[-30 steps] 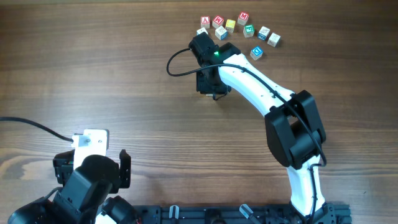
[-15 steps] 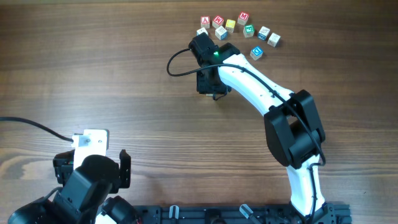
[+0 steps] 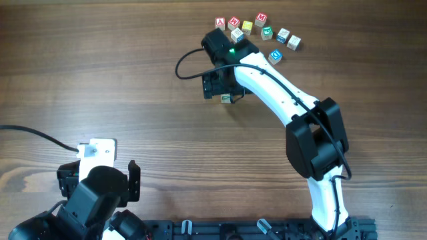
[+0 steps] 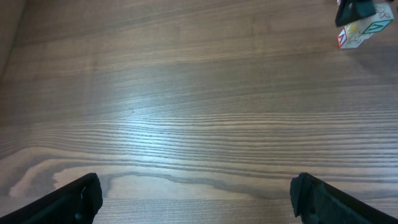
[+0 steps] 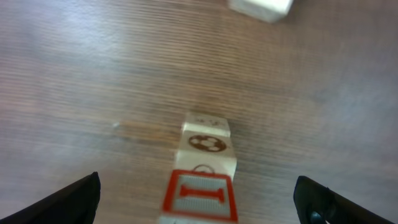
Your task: Form a tower
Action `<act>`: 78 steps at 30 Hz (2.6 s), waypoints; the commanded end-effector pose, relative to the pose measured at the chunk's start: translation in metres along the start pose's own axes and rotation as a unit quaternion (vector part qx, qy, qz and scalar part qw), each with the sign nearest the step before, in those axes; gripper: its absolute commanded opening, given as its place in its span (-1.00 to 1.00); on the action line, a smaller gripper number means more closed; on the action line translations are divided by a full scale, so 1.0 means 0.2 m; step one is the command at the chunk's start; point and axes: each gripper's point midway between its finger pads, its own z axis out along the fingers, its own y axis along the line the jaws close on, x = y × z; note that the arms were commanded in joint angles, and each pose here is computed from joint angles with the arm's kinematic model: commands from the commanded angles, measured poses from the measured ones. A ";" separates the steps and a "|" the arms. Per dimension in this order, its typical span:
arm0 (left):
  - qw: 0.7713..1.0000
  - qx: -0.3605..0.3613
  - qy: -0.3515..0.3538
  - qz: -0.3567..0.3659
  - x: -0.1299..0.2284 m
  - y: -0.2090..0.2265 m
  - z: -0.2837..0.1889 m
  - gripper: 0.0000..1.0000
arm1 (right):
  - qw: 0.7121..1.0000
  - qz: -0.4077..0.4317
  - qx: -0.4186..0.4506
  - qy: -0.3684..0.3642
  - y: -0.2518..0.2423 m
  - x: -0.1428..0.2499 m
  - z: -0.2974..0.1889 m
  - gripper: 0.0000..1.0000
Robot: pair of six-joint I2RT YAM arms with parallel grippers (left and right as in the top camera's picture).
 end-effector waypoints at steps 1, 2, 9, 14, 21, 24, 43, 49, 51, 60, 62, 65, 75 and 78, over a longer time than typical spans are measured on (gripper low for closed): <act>1.000 0.001 -0.001 -0.007 0.00 0.00 0.00 1.00 | 0.978 -0.189 -0.045 -0.080 0.09 -0.12 -0.38 0.99; 1.000 0.001 -0.001 -0.007 0.00 0.00 0.00 1.00 | 0.969 -0.224 -0.042 -0.093 0.08 -0.13 -0.43 0.99; 1.000 0.001 -0.001 -0.007 0.00 0.00 0.00 1.00 | 0.852 -0.511 -0.098 -0.053 0.06 0.05 -0.41 0.99; 1.000 0.001 -0.001 -0.007 0.00 0.00 0.00 1.00 | 0.847 -0.517 -0.124 -0.011 0.00 0.06 -0.20 0.99; 1.000 0.001 -0.001 -0.007 0.00 0.00 0.00 1.00 | 0.829 -0.543 -0.133 0.030 -0.02 0.11 -0.01 0.99; 1.000 0.001 -0.001 -0.007 0.00 0.00 0.00 1.00 | 0.823 -0.549 -0.138 0.046 -0.03 0.13 0.07 0.99; 1.000 0.001 -0.001 -0.007 0.00 0.00 0.00 1.00 | 0.797 -0.585 -0.147 0.026 -0.02 0.09 0.17 0.51; 1.000 0.001 -0.001 -0.007 0.00 0.00 0.00 1.00 | 0.803 -0.578 -0.147 0.023 -0.06 0.07 0.17 0.44; 1.000 0.001 -0.001 -0.007 0.00 0.00 0.00 1.00 | 0.800 -0.580 -0.154 0.020 -0.04 0.07 0.17 0.33; 1.000 0.001 -0.001 -0.007 0.00 0.00 0.00 1.00 | 0.799 -0.580 -0.158 0.018 -0.04 0.07 0.17 0.01; 1.000 0.001 -0.001 -0.007 0.00 0.00 0.00 1.00 | 0.799 -0.580 -0.158 0.018 -0.04 0.07 0.17 0.18; 1.000 0.001 -0.001 -0.007 0.00 0.00 0.00 1.00 | 0.799 -0.580 -0.158 0.018 -0.04 0.07 0.17 0.27; 1.000 0.001 -0.001 -0.007 0.00 0.00 0.00 1.00 | 0.800 -0.578 -0.157 0.018 -0.04 0.07 0.17 -0.07; 1.000 0.001 -0.001 -0.007 0.00 0.00 0.00 1.00 | 0.800 -0.578 -0.157 0.018 -0.04 0.07 0.17 -0.11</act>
